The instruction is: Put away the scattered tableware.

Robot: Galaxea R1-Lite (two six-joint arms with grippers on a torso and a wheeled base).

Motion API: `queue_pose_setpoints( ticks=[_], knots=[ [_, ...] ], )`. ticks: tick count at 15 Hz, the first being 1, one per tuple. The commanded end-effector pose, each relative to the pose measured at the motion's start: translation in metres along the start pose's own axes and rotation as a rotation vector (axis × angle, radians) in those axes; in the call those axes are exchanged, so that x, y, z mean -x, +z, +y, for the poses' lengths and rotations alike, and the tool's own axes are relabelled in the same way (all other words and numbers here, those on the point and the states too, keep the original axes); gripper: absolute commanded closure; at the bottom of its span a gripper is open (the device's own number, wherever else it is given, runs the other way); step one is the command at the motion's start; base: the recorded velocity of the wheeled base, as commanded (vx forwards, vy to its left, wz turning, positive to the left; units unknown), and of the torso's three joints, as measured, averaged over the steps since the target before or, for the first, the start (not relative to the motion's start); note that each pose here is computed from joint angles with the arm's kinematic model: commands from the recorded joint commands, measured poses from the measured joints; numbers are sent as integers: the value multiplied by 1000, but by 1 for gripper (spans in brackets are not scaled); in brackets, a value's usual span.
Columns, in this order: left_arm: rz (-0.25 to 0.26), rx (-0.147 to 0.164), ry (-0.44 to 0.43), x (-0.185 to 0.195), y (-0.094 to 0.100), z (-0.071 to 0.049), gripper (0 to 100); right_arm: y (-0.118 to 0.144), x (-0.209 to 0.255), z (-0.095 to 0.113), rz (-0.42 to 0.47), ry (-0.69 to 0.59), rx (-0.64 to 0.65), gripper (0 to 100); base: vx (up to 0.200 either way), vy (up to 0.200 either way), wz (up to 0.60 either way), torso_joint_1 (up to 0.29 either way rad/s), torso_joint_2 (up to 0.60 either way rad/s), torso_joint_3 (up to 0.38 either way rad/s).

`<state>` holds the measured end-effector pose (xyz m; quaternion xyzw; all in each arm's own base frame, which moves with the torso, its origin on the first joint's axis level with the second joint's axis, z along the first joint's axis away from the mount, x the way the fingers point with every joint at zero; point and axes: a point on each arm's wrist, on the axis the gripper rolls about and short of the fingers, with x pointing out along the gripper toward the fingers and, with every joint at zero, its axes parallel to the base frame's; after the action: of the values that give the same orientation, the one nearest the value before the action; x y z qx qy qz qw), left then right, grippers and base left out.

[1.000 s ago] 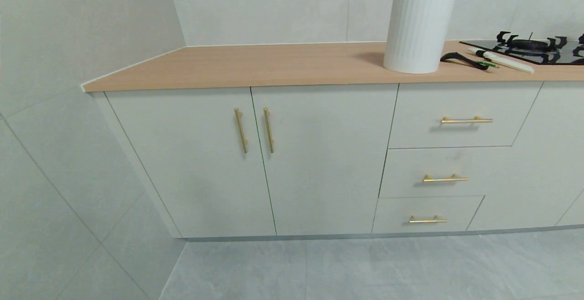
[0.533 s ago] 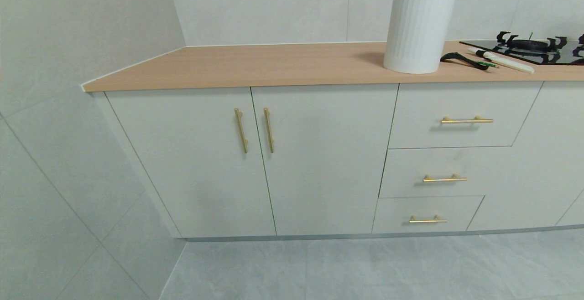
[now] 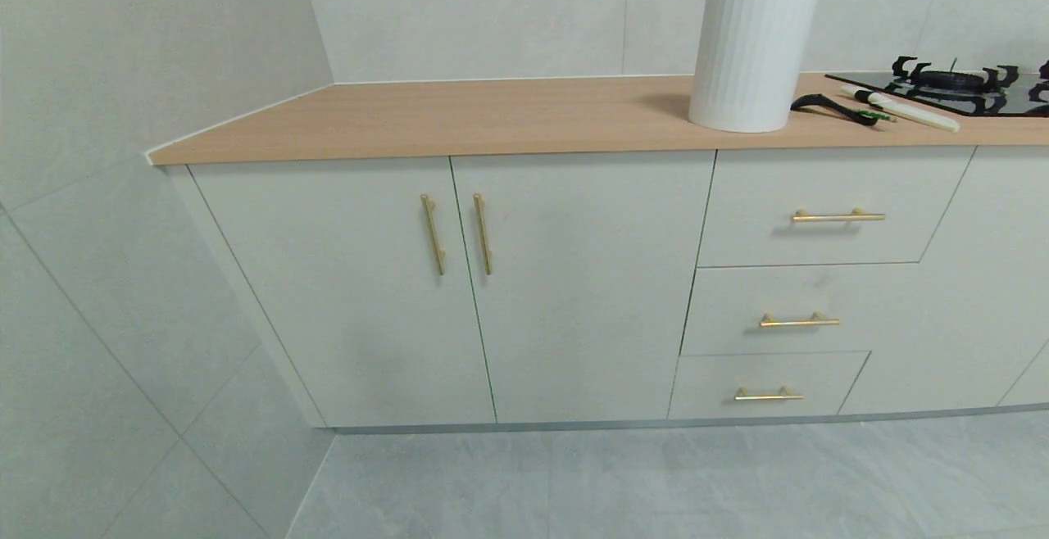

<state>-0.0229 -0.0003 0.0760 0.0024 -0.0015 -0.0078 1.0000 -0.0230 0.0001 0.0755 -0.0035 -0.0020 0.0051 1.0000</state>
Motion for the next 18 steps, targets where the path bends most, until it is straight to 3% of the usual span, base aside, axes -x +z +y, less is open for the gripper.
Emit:
queue_pose_setpoints(
  ticks=[1, 4, 18],
  knots=[
    [0, -1, 0, 0, 0, 0, 0, 0, 0, 0, 4, 1, -1, 0, 0, 0, 0, 0, 0, 0],
    [3, -17, -1, 0, 0, 0, 0, 0, 0, 0, 4, 1, -2, 0, 0, 0, 0, 0, 0, 0],
    [1, -6, 0, 0, 0, 0, 0, 0, 0, 0, 4, 1, -7, 0, 0, 0, 0, 0, 0, 0]
  ],
)
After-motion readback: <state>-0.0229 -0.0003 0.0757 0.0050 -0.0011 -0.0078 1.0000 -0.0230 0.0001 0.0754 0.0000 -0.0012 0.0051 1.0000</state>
